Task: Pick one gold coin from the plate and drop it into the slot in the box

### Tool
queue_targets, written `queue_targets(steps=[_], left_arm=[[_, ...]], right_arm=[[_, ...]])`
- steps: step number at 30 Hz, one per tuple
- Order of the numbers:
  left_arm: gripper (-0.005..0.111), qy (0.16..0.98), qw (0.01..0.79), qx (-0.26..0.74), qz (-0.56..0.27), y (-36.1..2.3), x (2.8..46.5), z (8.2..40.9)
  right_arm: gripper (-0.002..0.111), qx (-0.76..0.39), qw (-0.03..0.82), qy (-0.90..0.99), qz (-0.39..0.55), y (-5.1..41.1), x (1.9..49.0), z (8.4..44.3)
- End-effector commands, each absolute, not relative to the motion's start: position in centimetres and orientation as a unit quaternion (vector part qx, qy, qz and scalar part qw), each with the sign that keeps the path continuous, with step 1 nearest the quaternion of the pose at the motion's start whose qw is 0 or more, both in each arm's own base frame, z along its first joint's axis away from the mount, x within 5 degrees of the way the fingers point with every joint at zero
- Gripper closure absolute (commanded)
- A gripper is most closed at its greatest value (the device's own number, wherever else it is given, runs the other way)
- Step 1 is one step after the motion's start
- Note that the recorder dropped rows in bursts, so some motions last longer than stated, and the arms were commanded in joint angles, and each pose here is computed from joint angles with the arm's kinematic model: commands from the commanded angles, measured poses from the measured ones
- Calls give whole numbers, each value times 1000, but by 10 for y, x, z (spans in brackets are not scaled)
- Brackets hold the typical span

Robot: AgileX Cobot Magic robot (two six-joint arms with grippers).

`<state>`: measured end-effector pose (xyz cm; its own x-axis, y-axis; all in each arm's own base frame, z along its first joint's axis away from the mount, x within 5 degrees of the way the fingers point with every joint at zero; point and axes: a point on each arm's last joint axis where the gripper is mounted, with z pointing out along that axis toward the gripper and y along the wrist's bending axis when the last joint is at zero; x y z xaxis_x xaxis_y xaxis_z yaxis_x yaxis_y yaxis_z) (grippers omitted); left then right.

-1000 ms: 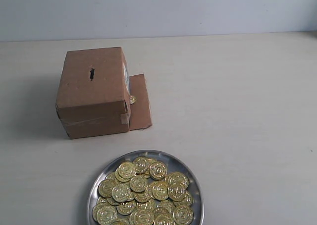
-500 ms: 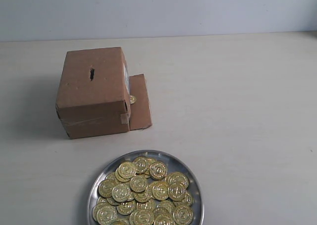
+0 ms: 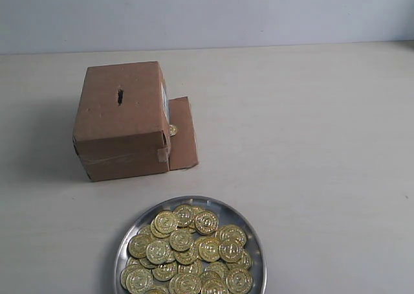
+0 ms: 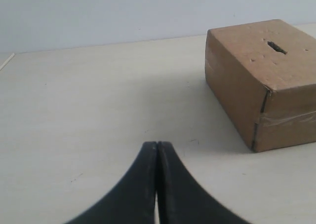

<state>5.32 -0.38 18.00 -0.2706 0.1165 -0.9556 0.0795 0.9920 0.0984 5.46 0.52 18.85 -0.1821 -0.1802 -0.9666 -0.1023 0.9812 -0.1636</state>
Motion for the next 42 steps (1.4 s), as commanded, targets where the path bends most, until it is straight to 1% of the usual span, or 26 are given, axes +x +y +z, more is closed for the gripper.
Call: queue_targets(steps=[1, 10, 18, 42], left_arm=[[107, 792, 608, 63, 16, -4, 53, 182], [107, 792, 608, 63, 16, -4, 53, 182], [107, 789, 608, 90, -4, -7, 53, 182], [107, 790, 606, 90, -4, -8, 53, 181]], right_arm=[[108, -89, 634, 767, -32, 5, 55, 188], [108, -89, 634, 767, -32, 5, 55, 188], [108, -94, 635, 767, -28, 6, 55, 188], [108, -94, 635, 767, -28, 6, 55, 188]])
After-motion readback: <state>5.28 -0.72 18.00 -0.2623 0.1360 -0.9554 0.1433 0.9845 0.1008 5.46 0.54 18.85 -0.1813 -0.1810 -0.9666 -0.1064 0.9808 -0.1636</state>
